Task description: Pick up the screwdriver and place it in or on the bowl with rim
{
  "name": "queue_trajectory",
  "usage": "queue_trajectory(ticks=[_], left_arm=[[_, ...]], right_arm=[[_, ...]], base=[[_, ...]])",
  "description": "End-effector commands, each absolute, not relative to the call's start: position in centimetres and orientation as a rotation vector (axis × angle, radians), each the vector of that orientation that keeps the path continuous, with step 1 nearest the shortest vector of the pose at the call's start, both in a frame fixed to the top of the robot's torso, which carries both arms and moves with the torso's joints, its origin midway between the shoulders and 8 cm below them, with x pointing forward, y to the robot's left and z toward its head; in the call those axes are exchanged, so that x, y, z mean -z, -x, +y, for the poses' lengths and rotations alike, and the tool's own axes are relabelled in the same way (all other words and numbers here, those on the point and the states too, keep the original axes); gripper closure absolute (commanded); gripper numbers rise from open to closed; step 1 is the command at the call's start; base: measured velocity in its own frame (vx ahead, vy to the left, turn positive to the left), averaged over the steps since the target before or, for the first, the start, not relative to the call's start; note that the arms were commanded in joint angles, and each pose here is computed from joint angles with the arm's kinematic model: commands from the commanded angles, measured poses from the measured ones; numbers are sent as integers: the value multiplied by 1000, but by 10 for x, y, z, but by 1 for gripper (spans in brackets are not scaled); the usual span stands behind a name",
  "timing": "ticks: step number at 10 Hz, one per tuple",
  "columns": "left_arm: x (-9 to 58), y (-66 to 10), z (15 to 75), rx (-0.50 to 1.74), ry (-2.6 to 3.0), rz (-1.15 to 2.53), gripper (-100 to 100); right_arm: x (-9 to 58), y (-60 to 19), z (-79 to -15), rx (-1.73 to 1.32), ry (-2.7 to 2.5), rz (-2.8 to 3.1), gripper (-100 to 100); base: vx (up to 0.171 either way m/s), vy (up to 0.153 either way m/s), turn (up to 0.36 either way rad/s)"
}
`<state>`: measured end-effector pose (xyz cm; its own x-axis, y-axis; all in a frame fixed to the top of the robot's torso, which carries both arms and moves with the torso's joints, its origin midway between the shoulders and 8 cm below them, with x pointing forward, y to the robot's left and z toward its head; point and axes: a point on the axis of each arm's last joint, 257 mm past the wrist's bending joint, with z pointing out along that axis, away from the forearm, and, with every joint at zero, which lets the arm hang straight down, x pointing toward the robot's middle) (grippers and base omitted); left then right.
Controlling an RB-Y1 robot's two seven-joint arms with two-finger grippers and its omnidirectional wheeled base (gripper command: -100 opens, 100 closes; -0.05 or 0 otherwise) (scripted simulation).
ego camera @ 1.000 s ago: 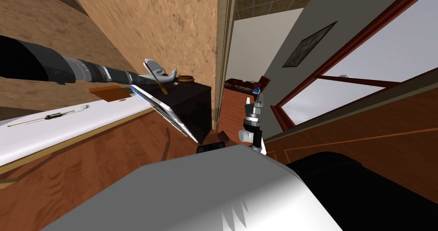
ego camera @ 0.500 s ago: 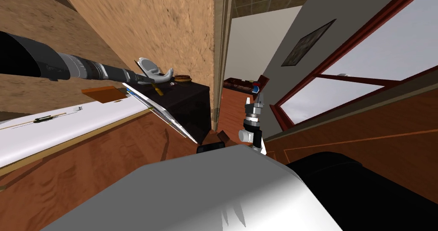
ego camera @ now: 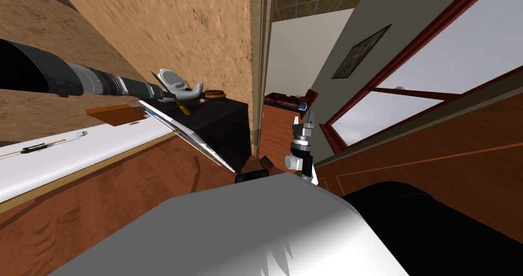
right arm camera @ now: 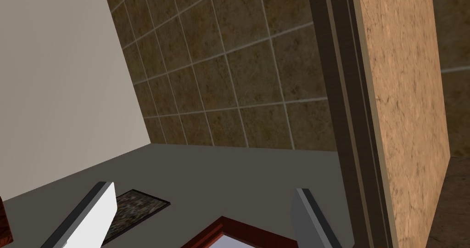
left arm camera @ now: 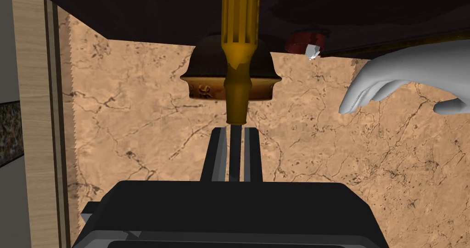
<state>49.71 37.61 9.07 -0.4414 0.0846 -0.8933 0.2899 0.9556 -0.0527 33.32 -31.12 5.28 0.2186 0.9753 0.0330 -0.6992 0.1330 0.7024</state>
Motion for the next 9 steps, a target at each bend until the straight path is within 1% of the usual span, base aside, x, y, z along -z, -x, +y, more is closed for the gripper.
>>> queue_trajectory(ticks=[1,2,3,4,5,6,7,8,9], left_arm=[[-91,-497,376,238,-267,2024,100],[-91,-497,376,238,-267,2024,100],[-91,-497,376,238,-267,2024,0],[-92,-493,366,256,-286,2027,100],[-94,-491,359,265,-301,2026,100],[-93,-492,365,257,-292,2025,100],[-93,-492,364,259,-294,2026,0],[-105,-495,377,232,-243,2024,100],[-109,-496,382,222,-225,2023,100]], right_arm=[[-53,-333,-311,-1290,-677,499,0],[-53,-333,-311,-1290,-677,499,0],[-53,-333,-311,-1290,-677,499,0],[-53,-333,-311,-1290,-677,499,0],[-53,-333,-311,-1289,-677,499,0],[-53,-333,-311,-1289,-677,499,0],[-53,-333,-311,-1290,-677,499,0],[-53,-333,-311,-1290,-677,499,0],[-53,-333,-311,-1290,-677,499,0]], base=[[0,0,0],[0,0,0],[0,0,0],[-3,5,141],[-3,9,266],[0,0,64],[0,0,0],[-17,-3,-197],[-24,2,-219]])
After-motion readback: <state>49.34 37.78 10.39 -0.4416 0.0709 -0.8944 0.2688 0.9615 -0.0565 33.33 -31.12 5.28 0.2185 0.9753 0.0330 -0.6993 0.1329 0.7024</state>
